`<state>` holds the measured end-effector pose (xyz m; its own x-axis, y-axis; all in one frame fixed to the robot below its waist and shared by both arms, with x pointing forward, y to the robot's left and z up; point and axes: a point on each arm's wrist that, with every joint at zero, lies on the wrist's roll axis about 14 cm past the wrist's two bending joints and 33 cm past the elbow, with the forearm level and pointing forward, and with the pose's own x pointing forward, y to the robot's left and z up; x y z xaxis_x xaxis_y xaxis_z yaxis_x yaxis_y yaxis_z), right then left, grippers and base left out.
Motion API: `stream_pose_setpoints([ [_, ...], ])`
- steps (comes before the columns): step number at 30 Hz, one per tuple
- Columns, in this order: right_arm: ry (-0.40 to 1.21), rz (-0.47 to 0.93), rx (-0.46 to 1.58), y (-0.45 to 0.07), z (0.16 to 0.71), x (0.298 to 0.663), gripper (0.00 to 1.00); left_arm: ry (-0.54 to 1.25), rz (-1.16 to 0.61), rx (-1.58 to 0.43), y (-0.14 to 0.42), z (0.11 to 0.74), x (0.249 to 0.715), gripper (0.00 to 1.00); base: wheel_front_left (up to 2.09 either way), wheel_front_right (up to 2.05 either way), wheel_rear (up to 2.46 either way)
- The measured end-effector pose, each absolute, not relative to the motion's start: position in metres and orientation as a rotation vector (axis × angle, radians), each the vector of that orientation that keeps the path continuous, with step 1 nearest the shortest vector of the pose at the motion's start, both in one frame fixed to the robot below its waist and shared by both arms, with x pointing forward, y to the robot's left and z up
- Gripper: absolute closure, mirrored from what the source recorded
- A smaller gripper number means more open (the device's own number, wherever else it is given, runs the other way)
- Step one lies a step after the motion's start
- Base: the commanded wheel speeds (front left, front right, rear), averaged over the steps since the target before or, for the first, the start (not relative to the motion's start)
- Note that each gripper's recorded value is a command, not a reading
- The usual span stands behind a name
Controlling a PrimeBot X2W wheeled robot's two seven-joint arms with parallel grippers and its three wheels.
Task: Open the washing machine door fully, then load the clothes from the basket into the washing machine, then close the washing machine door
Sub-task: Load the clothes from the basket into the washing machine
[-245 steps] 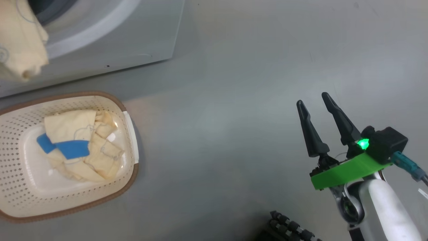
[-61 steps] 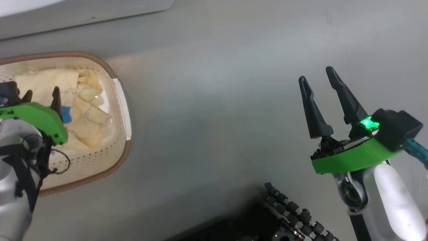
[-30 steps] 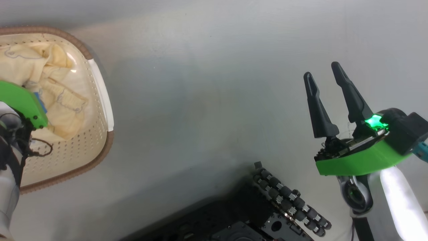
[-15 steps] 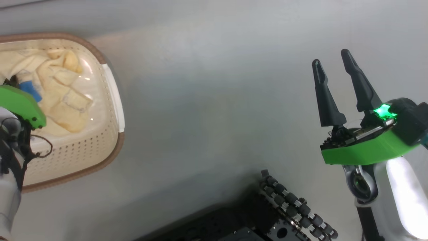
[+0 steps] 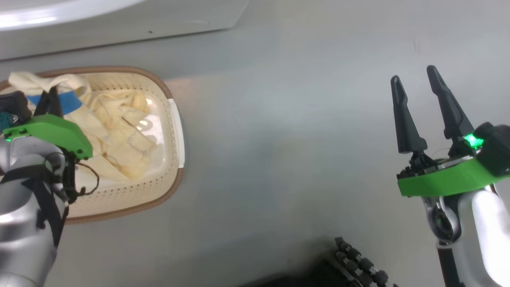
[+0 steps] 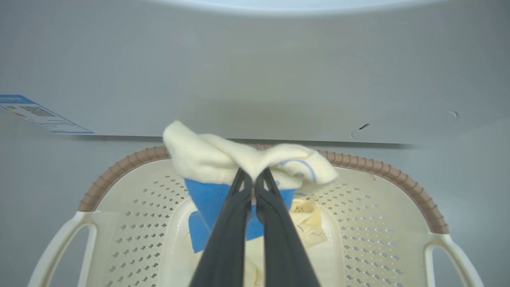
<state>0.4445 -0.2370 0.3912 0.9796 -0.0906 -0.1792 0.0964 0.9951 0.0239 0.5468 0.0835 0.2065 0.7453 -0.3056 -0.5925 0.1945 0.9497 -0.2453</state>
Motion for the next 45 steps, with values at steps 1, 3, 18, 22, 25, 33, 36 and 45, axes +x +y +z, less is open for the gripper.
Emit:
stream_pose_setpoints([
  [1,0.178,-0.093,0.031,-0.236,0.394,0.443,0.0,0.639,-0.273,-0.176,0.084,0.219,0.55,1.0,0.0,0.0,0.0],
  [3,0.174,-0.092,0.03,-0.236,0.4,0.44,0.0,0.573,-0.266,-0.175,0.087,0.242,0.553,1.0,0.0,0.0,0.0],
  [18,0.1,-0.042,0.021,-0.217,0.459,0.417,0.0,0.207,-0.21,-0.134,0.114,0.392,0.516,1.0,0.0,0.0,0.0],
  [22,0.072,-0.034,0.024,-0.214,0.477,0.406,0.0,0.136,-0.199,-0.117,0.119,0.425,0.497,1.0,0.0,0.0,0.0],
  [25,0.053,-0.028,0.03,-0.211,0.487,0.396,0.0,0.094,-0.185,-0.111,0.124,0.446,0.481,1.0,0.0,0.0,0.0],
  [33,0.027,-0.012,0.045,-0.204,0.505,0.371,0.0,0.027,-0.141,-0.089,0.139,0.49,0.443,1.0,0.0,0.0,0.0],
  [36,0.016,-0.006,0.048,-0.202,0.51,0.364,0.0,0.024,-0.123,-0.084,0.145,0.497,0.427,1.0,0.0,0.0,0.0],
  [45,-0.005,0.008,0.054,-0.196,0.521,0.347,0.0,0.035,-0.103,-0.091,0.152,0.505,0.388,1.0,0.0,0.0,0.0],
])
